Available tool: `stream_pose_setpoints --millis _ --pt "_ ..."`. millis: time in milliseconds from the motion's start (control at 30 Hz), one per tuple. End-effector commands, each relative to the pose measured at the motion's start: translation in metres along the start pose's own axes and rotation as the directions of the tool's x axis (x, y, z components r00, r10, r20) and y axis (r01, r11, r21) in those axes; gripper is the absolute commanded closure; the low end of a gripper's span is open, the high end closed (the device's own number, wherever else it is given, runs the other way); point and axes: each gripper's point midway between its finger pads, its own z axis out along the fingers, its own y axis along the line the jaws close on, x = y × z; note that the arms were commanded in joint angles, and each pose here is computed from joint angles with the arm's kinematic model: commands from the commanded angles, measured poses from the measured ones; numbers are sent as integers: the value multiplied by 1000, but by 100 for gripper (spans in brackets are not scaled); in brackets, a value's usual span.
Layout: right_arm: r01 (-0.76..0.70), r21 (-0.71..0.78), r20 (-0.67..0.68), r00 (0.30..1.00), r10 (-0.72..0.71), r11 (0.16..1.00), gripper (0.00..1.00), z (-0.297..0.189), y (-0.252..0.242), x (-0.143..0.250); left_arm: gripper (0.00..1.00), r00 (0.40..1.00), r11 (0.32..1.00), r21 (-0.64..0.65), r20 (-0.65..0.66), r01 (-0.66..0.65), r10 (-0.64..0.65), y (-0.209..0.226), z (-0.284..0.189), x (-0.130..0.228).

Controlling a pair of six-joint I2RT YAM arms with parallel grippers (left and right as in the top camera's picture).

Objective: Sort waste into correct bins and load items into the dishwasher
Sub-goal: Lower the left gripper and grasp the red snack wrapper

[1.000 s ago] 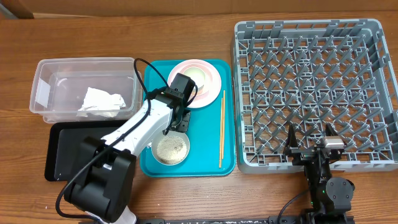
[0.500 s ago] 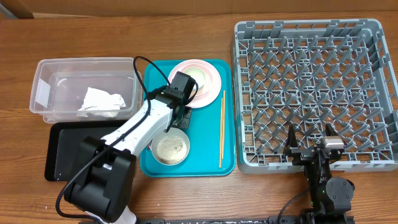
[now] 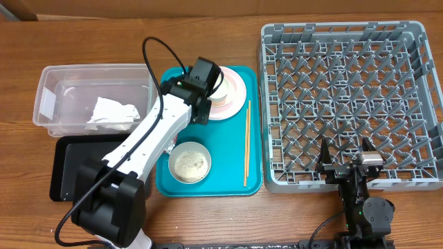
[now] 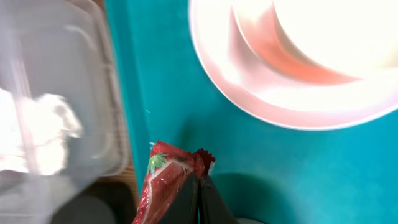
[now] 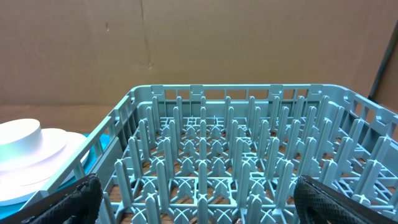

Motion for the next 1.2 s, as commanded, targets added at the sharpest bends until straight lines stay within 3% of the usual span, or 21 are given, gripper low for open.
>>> stream_pose_setpoints --millis 0,133,467,867,933,967,1033,1167 --pt "0 11 7 1000 0 1000 0 0 -2 1 96 998 997 -76 60 31 -27 19 -16 -17" --pt "0 11 7 1000 0 1000 0 0 -2 1 96 991 986 -108 70 123 -116 38 -21 -22" --pt "0 11 7 1000 0 1000 0 0 -2 1 96 986 977 134 -43 164 -160 1 -1 -3" --pt "0 11 7 1000 0 1000 0 0 -2 1 96 980 977 73 11 199 -200 0 56 14" --pt "0 11 7 1000 0 1000 0 0 -2 1 69 979 976 77 23 202 -204 0 54 10" --pt "0 11 7 1000 0 1000 0 0 -2 1 65 978 976 79 28 202 -205 0 52 8" --pt "0 11 7 1000 0 1000 0 0 -2 1 58 980 978 82 37 193 -196 0 49 3" --pt "0 11 7 1000 0 1000 0 0 -2 1 55 982 980 75 28 184 -186 4 38 -2"
